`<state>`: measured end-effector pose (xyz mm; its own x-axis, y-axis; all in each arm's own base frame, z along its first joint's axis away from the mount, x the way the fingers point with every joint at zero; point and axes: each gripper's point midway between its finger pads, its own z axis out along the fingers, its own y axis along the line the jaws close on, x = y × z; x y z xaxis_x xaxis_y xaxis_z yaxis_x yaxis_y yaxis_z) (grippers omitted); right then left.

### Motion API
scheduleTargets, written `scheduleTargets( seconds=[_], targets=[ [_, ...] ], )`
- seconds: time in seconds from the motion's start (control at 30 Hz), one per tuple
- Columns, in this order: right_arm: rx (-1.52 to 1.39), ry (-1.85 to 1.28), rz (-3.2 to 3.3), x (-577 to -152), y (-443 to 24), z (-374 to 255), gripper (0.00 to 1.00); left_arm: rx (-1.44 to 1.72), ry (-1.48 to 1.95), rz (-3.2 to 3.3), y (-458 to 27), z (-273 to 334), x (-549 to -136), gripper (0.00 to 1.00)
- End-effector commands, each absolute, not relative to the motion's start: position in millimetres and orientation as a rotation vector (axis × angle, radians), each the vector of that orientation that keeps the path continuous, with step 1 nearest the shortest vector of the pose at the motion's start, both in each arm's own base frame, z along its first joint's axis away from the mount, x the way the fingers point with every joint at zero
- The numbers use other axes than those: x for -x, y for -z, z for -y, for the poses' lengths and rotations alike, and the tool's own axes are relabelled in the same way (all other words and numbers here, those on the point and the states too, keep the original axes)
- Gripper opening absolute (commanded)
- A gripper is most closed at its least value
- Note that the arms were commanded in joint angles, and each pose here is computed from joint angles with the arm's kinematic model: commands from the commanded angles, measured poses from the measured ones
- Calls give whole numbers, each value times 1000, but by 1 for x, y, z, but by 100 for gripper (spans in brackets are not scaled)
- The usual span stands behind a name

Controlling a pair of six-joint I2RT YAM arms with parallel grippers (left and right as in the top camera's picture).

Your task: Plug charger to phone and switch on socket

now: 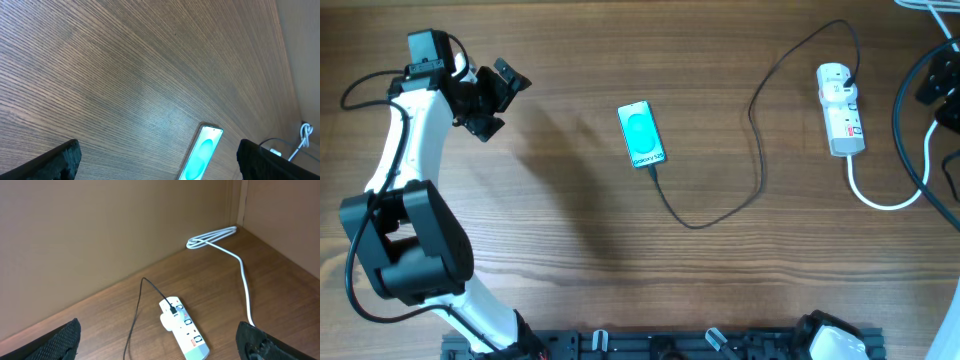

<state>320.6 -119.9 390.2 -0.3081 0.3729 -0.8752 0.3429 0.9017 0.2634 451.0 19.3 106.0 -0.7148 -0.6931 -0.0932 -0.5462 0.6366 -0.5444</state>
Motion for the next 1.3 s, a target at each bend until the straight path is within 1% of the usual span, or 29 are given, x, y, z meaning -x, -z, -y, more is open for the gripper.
scheduleTargets(
  seconds=[0.0,0.1,0.17,0.23,0.37,0.47,0.53,0.57,0.6,0.67,0.73,0.77,0.83,0.93,0.97,1.1,1.17,1.27],
  targets=[
    [-430,-74,-1848,-303,-420,87,100,986,724,-2566,-107,-19,-452,100],
    [-235,-184,-1778,-280,-450,25,100,986,724,-2566,-107,-19,-452,100],
    [-115,-270,-1756,-267,-460,-11,100,986,724,-2566,-107,-19,-452,100],
    [-60,-316,-1758,-257,-461,-28,100,986,724,-2566,-107,-19,-452,100],
    [-89,-323,-1919,-238,-422,-29,100,986,724,-2566,-107,-19,-452,100],
    [-213,-163,-2051,-227,-375,-2,100,986,724,-2566,-107,-19,-452,100],
    [-222,-152,-2119,-219,-349,-2,100,986,724,-2565,-107,-19,-452,100],
    [-236,-146,-2203,-207,-325,-2,100,986,724,-2566,-107,-19,-452,100],
    [-246,-127,-2230,-203,-310,1,100,986,724,-2566,-107,-19,-452,100],
    [-230,-116,-2219,-205,-292,1,100,986,724,-2566,-107,-19,-452,100],
    [-110,-149,-2093,-224,-288,-9,100,986,724,-2566,-107,-19,-452,100],
    [-32,-177,-2000,-232,-295,-17,100,986,724,-2566,-107,-19,-452,100],
    [146,-232,-1711,-248,-326,-39,100,986,724,-2566,-107,-19,-452,100],
    [277,-264,-1390,-242,-357,-57,100,986,724,-2566,-107,-19,-452,100],
    [299,-264,-1327,-237,-357,-60,100,986,724,-2565,-107,-19,-452,100],
    [346,-236,-1153,-213,-331,-69,100,986,724,-2566,-107,-19,-452,100],
    [378,-201,-1093,-207,-322,-71,100,986,724,-2566,-107,-19,-452,100],
    [374,-232,-1104,-207,-291,-74,100,986,724,-2565,-107,-19,-452,100]
  ],
)
